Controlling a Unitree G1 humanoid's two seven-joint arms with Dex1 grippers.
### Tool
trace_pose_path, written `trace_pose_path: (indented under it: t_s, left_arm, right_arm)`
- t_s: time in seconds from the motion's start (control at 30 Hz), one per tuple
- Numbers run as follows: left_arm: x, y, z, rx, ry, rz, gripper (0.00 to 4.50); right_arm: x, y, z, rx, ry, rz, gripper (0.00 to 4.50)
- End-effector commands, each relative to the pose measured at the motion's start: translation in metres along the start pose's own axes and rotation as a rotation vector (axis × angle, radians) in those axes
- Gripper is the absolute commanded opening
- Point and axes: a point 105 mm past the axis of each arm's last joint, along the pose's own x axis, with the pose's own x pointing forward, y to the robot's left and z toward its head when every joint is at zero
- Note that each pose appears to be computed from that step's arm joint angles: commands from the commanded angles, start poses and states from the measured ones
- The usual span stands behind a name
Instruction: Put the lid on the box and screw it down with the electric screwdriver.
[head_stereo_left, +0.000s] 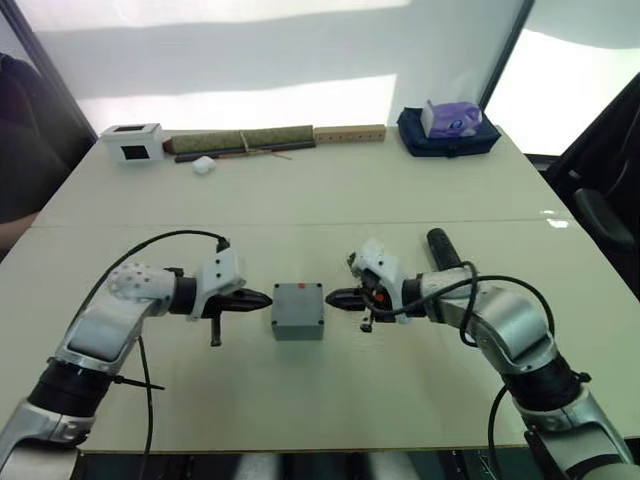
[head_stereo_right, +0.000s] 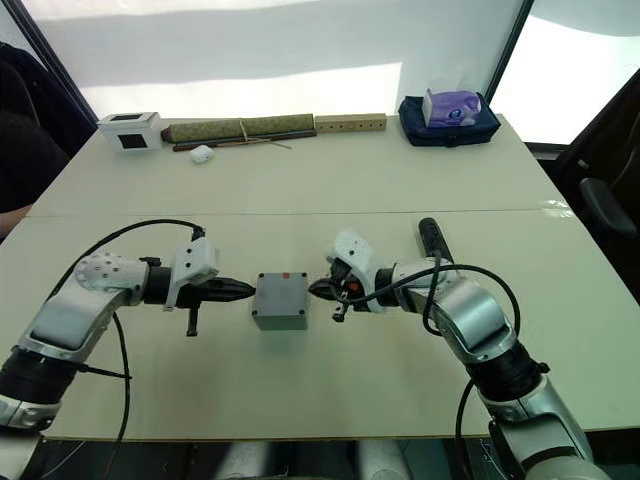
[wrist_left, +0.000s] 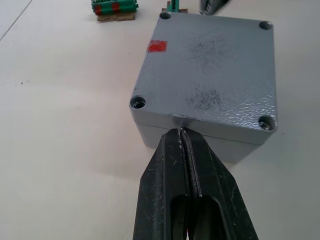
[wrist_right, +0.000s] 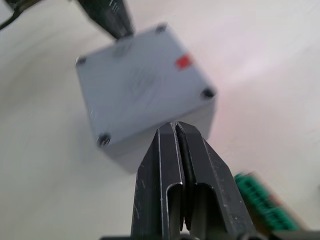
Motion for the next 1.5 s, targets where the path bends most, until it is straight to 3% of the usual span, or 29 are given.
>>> trace_pose_path:
  t_s: [0.03, 0.13, 0.3, 0.43, 0.47, 0.8, 1.2, 1.3, 1.5]
  left_arm:
    - [-0.018, 0.003, 0.028, 0.030, -0.081, 0.042, 0.00]
    - [-0.029, 0.004, 0.049, 0.052, -0.128, 0.065, 0.00]
    - [-0.027, 0.007, 0.067, 0.071, -0.176, 0.076, 0.00]
    - [-0.026, 0.008, 0.071, 0.075, -0.183, 0.076, 0.00]
    - [-0.026, 0.008, 0.071, 0.076, -0.182, 0.076, 0.00]
    - [-0.024, 0.011, 0.069, 0.075, -0.175, 0.086, 0.00]
    - [-0.020, 0.011, 0.067, 0.081, -0.174, 0.084, 0.00]
    - [-0.019, 0.010, 0.066, 0.081, -0.175, 0.079, 0.00]
    - [-0.018, 0.009, 0.066, 0.083, -0.178, 0.079, 0.00]
  right_arm:
    - [-0.018, -0.013, 0.025, -0.043, -0.156, -0.110, 0.04]
    - [-0.031, -0.046, 0.025, -0.018, -0.176, -0.289, 0.04]
    - [-0.024, -0.062, 0.008, 0.067, -0.117, -0.352, 2.00]
    - [-0.014, -0.066, -0.003, 0.160, -0.077, -0.354, 3.82]
    - [-0.011, -0.066, -0.005, 0.174, -0.070, -0.350, 3.87]
    - [0.005, -0.070, -0.022, 0.240, 0.020, -0.409, 3.87]
    - [0.008, -0.078, -0.023, 0.250, 0.030, -0.445, 3.87]
    - [0.008, -0.078, -0.023, 0.253, 0.029, -0.447, 3.31]
    - [0.008, -0.079, -0.022, 0.251, 0.028, -0.448, 0.89]
